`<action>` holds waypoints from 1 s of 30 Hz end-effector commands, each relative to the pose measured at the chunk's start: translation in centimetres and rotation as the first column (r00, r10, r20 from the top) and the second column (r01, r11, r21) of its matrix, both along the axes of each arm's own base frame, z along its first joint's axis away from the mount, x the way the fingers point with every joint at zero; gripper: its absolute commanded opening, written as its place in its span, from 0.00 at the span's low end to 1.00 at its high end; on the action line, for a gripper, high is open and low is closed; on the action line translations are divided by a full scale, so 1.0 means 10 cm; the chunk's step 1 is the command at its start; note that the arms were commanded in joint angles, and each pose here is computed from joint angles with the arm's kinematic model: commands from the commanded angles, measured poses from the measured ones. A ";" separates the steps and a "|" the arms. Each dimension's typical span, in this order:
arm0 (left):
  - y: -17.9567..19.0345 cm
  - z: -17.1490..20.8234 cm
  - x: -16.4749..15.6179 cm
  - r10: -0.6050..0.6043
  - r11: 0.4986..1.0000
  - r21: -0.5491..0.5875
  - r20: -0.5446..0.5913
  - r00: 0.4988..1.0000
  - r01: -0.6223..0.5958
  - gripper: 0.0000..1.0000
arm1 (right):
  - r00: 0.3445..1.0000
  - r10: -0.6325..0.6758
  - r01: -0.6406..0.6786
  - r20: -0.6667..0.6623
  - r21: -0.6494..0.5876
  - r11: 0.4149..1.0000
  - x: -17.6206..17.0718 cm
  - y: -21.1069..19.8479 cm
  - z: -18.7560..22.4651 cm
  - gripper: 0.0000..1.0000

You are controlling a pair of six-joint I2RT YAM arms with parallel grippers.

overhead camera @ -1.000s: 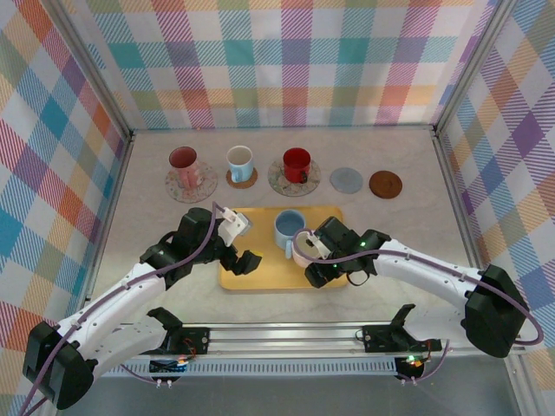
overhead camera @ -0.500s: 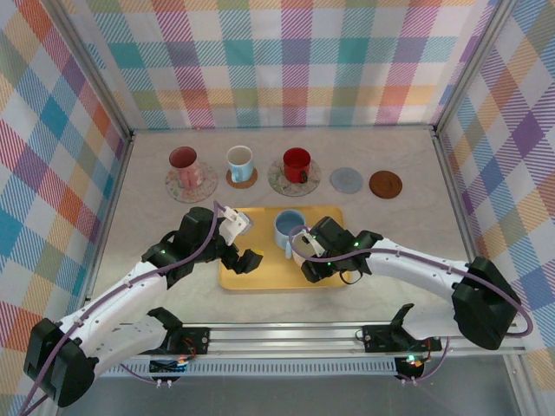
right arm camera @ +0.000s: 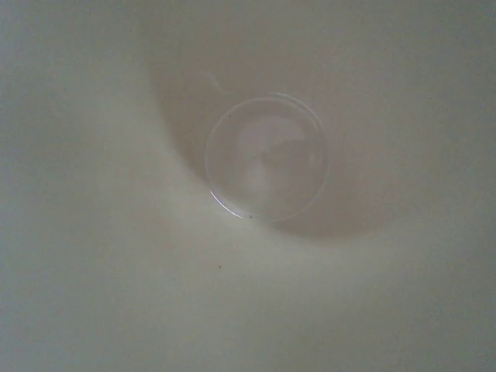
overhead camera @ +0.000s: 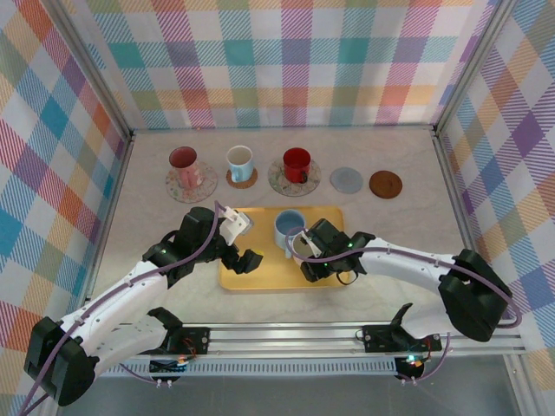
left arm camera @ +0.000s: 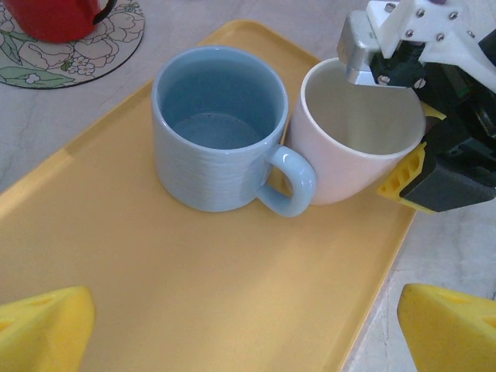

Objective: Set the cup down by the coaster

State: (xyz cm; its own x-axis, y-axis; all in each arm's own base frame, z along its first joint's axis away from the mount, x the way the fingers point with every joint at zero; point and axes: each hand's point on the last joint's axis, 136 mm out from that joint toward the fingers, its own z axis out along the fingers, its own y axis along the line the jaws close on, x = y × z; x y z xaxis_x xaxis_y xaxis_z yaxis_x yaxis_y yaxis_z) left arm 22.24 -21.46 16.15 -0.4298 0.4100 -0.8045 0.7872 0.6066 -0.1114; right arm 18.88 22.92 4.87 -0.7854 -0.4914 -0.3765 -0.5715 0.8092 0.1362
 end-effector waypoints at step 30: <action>-0.04 0.06 0.03 -0.006 1.000 -0.003 0.029 1.000 0.006 1.00 | 0.999 0.003 -0.002 0.047 -0.019 1.000 0.01 0.03 -0.07 0.22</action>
